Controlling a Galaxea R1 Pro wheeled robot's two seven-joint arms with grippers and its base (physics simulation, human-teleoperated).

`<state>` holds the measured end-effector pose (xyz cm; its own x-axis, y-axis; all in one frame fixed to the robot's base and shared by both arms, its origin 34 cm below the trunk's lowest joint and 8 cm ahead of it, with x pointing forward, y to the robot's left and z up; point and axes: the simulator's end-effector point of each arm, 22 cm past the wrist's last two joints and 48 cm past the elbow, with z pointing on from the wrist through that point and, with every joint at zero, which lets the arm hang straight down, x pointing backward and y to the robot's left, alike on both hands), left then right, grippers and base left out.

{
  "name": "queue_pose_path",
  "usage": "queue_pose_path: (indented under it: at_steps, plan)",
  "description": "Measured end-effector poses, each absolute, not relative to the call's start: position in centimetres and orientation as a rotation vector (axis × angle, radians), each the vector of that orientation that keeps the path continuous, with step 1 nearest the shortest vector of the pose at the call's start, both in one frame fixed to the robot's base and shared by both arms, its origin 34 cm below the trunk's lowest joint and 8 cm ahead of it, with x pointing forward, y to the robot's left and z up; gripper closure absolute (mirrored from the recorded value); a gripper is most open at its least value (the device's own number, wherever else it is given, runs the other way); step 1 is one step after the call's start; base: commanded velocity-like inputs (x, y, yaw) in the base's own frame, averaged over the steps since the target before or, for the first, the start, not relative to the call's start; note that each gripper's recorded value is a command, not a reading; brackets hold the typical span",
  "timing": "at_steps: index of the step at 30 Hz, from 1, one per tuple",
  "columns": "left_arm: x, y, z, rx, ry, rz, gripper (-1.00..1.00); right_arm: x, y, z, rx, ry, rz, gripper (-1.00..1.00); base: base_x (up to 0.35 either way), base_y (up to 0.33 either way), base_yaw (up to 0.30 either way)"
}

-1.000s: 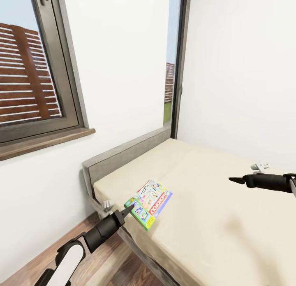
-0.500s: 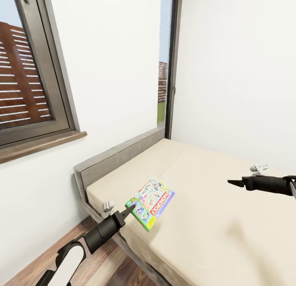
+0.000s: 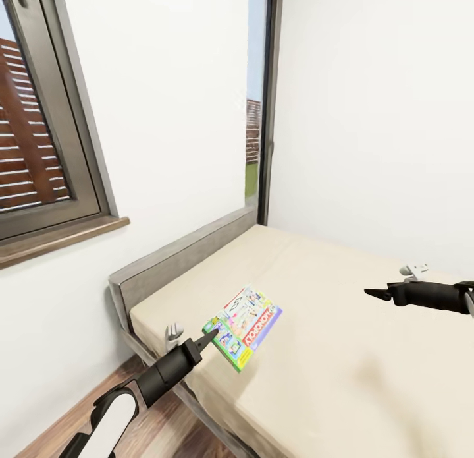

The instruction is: Put all the toys in the child's room - the three board games (two on the bed and one on the table), the two jigsaw puzzles on the table, and the tennis ball on the table - inside the toy box on the table in the child's room.

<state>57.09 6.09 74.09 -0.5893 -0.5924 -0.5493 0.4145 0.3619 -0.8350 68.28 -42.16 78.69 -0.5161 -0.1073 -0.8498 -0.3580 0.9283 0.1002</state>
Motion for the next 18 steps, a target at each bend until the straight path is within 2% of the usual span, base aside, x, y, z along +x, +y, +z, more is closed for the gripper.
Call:
queue_pose_path:
  at_steps: [4,10,18]
  plan:
    - [57.1,6.1,74.1,-0.159,1.710,-1.385,1.00,68.2,-42.1,78.7,-0.333,2.106,0.324,-1.00,0.004,-0.002,-0.063]
    - [57.1,6.2,74.3,-0.160,1.703,-1.391,1.00,68.0,-41.9,78.7,-0.343,2.103,0.322,-1.00,0.169,-0.082,-0.007]
    - [57.4,6.1,75.8,-0.162,1.708,-1.398,1.00,67.8,-41.4,80.4,-0.367,2.093,0.309,-1.00,0.027,-0.010,-0.001]
